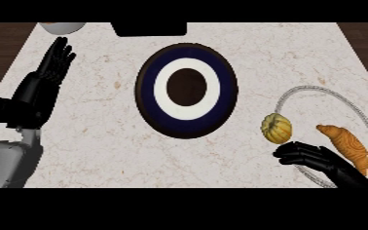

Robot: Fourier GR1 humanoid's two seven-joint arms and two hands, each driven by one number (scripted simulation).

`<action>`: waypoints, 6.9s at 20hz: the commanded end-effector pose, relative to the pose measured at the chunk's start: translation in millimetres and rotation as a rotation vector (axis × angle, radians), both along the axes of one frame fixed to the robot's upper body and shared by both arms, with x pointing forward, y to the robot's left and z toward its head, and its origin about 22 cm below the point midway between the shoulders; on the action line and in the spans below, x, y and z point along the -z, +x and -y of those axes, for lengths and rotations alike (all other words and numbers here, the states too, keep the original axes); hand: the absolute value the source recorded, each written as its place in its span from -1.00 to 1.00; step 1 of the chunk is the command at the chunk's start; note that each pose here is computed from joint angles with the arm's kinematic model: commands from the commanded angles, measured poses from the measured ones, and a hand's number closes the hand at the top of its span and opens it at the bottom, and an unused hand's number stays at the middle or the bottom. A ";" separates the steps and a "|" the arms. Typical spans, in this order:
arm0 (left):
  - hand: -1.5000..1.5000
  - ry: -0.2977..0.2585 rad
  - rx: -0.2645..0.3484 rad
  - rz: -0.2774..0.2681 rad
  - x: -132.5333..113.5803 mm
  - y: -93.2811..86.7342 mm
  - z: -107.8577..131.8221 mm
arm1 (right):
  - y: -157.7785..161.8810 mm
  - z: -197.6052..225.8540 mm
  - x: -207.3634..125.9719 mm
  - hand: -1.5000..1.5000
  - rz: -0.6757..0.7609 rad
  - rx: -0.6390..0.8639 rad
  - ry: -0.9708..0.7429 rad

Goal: Pick the croissant from the placemat and place it in the plate

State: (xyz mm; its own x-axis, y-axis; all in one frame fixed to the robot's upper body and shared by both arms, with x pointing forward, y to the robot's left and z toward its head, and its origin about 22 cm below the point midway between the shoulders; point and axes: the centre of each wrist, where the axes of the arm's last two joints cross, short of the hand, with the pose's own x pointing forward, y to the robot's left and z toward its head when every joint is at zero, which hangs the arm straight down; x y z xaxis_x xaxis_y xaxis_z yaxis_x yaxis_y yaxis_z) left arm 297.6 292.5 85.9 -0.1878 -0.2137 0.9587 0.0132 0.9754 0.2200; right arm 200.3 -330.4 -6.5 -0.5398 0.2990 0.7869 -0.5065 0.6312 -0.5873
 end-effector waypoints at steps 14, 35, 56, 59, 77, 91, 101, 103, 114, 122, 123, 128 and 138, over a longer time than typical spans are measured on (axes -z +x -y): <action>0.00 0.027 -0.009 -0.010 -12.4 -9.5 1.4 | -7.4 65.7 -133.7 -1.00 0.214 0.171 -0.748; 0.00 0.010 0.012 0.010 -26.2 -6.4 -6.5 | 7.5 51.9 -117.4 -1.00 0.082 0.338 -1.274; 0.00 0.011 0.017 0.005 -29.4 4.5 7.1 | 57.8 62.7 -34.6 -1.00 -0.015 0.342 -1.379; 0.00 0.014 0.014 -0.009 -32.2 1.4 3.8 | 53.5 74.9 -11.1 -1.00 -0.017 0.333 -1.425; 0.00 0.030 -0.060 -0.023 -8.3 -12.3 -18.2 | -26.5 51.8 40.0 1.00 -0.159 1.307 -0.802; 0.00 0.031 -0.029 -0.021 -7.4 -7.6 -0.2 | -36.1 -69.4 -52.8 1.00 0.220 1.106 -0.186; 0.00 0.006 0.040 -0.012 -15.1 -2.8 3.6 | -34.7 -144.6 -131.4 1.00 0.271 1.019 -0.139; 0.00 0.008 0.023 -0.004 -20.0 10.9 14.1 | -12.8 -165.6 -140.1 1.00 0.262 1.005 -0.144; 0.00 0.021 0.031 0.001 -21.6 11.3 14.3 | 84.4 -245.8 -143.3 1.00 0.129 0.981 -0.117; 0.00 0.015 0.040 0.002 -20.9 -3.9 5.8 | 148.0 -273.2 -101.4 1.00 0.127 1.013 -0.233; 0.00 0.020 0.045 0.002 -12.0 -9.0 20.9 | 154.6 -271.8 -106.7 1.00 0.106 0.997 -0.245; 0.00 0.007 0.057 -0.012 -23.5 6.2 10.8 | 177.1 -278.3 -93.3 -1.00 -0.017 1.060 -0.167; 0.00 0.022 0.068 0.008 -20.0 14.4 9.9 | 187.7 -291.2 -95.7 -1.00 0.003 1.003 0.132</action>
State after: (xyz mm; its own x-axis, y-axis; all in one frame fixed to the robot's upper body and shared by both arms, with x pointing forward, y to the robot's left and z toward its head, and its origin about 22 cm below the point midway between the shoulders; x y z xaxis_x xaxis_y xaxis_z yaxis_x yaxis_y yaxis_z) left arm 308.0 270.7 109.4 -0.2161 -0.2181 0.9517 0.0761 0.9680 0.2391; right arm 384.6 -43.0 85.6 -0.0430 0.6012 0.7980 0.2298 0.7833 -0.5777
